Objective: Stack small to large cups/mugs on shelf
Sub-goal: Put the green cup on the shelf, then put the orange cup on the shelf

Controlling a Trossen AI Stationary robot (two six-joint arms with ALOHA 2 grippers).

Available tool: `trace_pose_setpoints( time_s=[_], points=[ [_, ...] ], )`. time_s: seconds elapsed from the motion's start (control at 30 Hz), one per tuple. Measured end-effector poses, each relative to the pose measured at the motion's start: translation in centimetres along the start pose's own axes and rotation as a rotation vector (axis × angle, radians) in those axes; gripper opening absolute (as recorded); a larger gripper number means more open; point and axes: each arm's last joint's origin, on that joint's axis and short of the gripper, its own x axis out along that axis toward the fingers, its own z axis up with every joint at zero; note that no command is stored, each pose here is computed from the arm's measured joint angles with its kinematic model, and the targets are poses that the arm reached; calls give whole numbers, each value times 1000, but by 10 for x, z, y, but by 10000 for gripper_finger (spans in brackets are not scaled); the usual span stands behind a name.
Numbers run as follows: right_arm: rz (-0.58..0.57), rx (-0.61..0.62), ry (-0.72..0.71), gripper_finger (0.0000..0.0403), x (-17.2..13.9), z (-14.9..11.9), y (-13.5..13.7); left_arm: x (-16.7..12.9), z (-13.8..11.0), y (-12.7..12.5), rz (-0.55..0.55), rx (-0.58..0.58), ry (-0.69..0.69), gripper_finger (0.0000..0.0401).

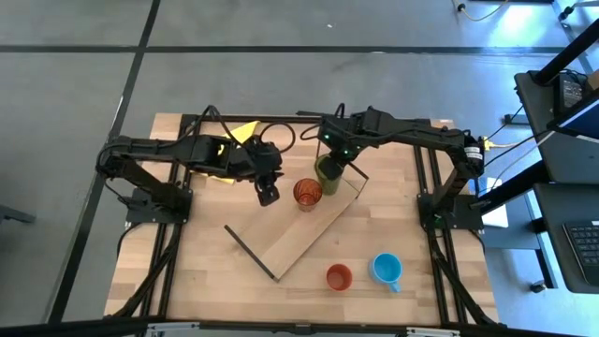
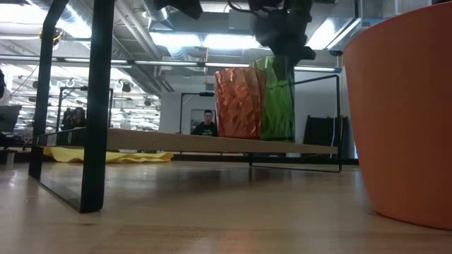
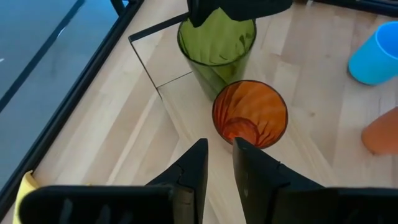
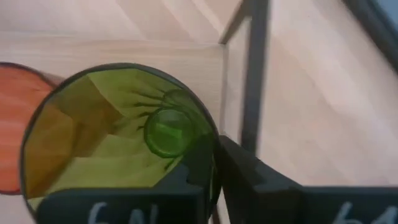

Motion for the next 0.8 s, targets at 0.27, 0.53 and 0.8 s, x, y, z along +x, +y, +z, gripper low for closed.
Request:
trace_pose_setpoints(
  time_s=[0.27,0.53,0.8],
  points=[
    [-18,1,-16,93,-11,-5,-4,1,1,3,6,-9,0,69],
    [6,30,-66,149,-31,-10,-9,21,-7,8,-23,-28,24,70],
    [85,36,-249,158,-96,-34,-22,42,-24,2,-92,6,59,70]
  ],
)
